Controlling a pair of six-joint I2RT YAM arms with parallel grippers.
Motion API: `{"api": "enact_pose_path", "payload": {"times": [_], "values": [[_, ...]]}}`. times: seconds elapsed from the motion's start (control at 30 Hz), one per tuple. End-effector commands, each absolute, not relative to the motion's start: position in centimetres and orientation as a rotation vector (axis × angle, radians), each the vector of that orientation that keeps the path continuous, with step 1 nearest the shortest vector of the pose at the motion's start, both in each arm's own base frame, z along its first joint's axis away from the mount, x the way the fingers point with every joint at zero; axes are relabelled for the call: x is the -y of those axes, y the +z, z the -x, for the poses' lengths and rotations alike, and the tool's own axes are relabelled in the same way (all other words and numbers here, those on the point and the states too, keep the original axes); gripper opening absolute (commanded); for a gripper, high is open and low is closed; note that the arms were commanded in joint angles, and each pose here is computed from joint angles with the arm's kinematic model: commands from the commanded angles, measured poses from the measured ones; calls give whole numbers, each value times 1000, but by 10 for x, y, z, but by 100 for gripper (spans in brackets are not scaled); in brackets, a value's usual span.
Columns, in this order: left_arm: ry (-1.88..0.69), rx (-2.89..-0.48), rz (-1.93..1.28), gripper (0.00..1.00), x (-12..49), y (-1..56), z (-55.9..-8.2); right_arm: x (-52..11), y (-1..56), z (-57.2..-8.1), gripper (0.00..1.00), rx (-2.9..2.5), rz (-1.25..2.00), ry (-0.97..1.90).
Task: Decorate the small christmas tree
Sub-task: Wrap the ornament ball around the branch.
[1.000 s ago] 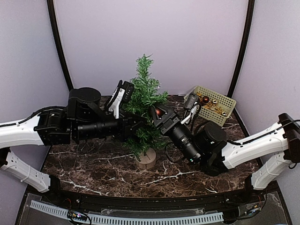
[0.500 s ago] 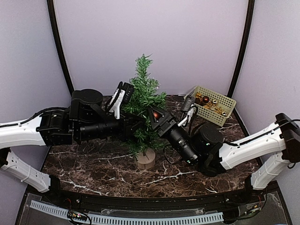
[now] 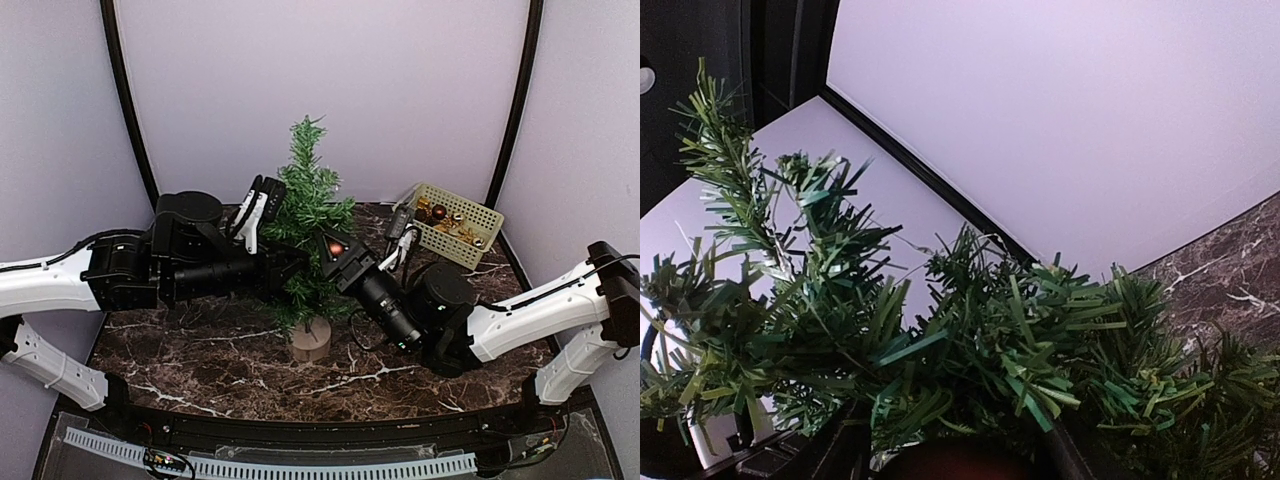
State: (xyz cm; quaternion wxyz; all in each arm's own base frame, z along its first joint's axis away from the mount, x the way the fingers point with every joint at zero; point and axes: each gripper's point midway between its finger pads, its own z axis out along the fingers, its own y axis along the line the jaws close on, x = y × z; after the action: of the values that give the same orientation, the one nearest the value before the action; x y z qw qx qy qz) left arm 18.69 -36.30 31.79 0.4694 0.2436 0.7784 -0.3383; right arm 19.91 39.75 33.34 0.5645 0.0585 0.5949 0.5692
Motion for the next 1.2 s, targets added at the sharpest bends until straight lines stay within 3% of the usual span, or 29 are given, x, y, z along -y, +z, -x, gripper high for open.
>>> {"api": "enact_pose_path", "payload": {"times": [0.0,0.13,0.4,0.7,1.17], "values": [[-784,-1937,-557,0,356,307,-195,-398,335,-200,57,-1396,-151,1336],[-779,-1942,-559,0,354,307,-195,-392,338,-198,58,-1385,-150,1341],[-835,-1905,-602,0,359,316,-188,-378,347,-193,72,-1360,-140,1349],[-908,-1860,-628,25,353,334,-176,-361,352,-189,80,-1353,-137,1347],[-915,-1870,-579,52,312,353,-164,-324,355,-194,94,-1416,-97,1121]]}}
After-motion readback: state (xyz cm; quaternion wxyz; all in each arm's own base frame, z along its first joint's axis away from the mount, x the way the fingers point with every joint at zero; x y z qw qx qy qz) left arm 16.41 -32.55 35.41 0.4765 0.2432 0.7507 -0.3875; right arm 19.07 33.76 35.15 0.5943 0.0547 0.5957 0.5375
